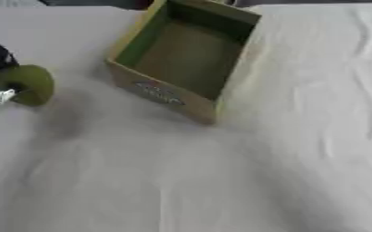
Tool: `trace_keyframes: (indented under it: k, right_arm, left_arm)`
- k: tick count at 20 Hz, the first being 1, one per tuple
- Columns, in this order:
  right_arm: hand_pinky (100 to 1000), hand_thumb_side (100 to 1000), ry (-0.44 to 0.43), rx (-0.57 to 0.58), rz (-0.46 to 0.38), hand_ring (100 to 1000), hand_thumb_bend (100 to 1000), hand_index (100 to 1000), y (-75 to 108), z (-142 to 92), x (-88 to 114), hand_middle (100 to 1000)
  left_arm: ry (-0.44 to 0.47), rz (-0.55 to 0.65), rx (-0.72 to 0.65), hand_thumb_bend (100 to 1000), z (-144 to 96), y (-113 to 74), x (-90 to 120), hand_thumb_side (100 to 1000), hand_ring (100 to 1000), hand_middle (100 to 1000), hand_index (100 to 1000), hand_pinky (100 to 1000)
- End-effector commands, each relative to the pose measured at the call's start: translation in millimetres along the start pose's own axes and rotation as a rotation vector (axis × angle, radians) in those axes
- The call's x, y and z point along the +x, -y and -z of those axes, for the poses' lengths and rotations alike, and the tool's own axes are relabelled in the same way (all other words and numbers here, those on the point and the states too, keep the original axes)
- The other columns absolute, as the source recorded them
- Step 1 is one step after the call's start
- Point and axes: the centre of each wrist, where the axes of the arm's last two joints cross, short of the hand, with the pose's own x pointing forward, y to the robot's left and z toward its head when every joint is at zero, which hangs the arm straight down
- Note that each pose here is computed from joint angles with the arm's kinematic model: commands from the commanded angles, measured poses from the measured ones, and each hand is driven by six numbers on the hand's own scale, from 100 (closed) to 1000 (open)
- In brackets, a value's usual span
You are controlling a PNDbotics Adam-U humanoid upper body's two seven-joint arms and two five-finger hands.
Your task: Pick up objects on the table and place them in the box.
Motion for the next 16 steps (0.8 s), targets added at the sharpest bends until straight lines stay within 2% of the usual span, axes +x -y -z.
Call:
trace_keyframes:
  k: [1,3,8,11,16]
  right_arm:
    - [830,508,0.035,0.003,0.0,769,100,725,3.0,8,6,538]
    - [830,508,0.035,0.003,0.0,769,100,725,3.0,8,6,538]
    - [829,510,0.033,0.001,-0.005,766,100,725,4.3,7,5,538]
    - [829,509,0.031,-0.008,-0.01,765,100,725,5.7,6,5,537]
    - [828,511,0.027,-0.018,-0.016,763,100,725,6.8,5,5,538]
  left_arm:
    - [0.007,0.069,0.064,100,-6,-25.6,2,100,453,337,511,429]
    - [0.011,0.086,0.074,100,-6,-27.2,4,100,452,336,510,427]
    - [0.065,0.228,0.185,262,7,-50.5,29,100,474,361,496,457]
    - [0.099,0.308,0.265,337,22,-63.7,48,100,475,360,494,465]
    - [0.162,0.348,0.362,384,52,-75.9,75,100,477,362,494,466]
